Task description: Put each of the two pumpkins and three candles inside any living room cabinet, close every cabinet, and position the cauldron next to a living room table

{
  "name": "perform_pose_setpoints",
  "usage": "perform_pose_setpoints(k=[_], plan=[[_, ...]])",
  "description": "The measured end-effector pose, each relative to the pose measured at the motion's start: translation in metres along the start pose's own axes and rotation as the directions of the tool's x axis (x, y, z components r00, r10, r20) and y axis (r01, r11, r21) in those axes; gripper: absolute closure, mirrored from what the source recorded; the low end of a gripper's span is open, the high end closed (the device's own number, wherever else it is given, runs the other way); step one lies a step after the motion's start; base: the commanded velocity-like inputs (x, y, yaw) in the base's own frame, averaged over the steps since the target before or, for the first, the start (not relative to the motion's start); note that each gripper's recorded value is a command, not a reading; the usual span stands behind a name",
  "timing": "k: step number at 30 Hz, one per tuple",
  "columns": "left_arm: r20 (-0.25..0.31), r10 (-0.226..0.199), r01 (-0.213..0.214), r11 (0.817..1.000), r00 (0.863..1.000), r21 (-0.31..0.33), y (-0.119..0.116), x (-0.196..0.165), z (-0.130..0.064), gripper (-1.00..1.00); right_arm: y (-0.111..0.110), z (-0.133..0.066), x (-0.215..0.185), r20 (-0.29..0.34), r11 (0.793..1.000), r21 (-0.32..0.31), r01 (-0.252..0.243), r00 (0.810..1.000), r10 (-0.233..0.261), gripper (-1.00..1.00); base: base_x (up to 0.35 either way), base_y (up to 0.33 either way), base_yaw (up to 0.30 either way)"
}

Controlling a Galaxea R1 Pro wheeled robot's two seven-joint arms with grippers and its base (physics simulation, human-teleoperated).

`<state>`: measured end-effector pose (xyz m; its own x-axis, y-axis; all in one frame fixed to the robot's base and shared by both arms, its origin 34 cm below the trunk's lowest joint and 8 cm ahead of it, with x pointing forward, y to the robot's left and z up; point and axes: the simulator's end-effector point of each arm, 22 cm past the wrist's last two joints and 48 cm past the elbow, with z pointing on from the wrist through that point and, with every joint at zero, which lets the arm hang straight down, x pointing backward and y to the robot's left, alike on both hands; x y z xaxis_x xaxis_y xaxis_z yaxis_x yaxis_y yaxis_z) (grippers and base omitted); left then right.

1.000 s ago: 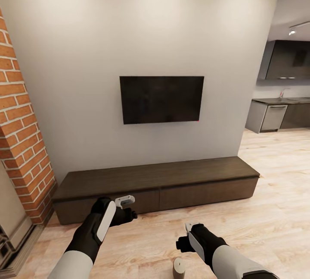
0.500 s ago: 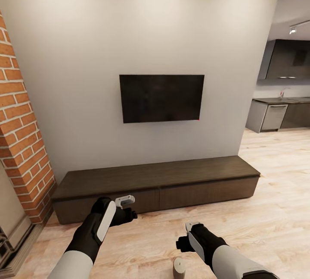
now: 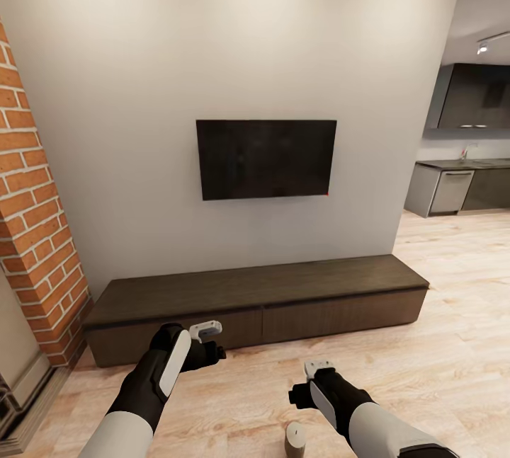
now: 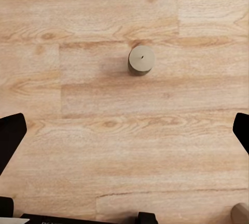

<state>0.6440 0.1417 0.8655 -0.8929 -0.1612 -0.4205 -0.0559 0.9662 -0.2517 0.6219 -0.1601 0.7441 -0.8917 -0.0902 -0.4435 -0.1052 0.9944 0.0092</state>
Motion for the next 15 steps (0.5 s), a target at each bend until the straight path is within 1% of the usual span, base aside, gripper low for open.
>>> perform_pose_setpoints(k=[15], plan=[[0.001,0.0,0.0,1.0,1.0,0.0,0.005,0.005,0.017,-1.0,-0.002,0.018,0.007,-0.009,1.0,0.009,0.003,1.0,-0.003,-1.0,0.0,0.0,0.0]])
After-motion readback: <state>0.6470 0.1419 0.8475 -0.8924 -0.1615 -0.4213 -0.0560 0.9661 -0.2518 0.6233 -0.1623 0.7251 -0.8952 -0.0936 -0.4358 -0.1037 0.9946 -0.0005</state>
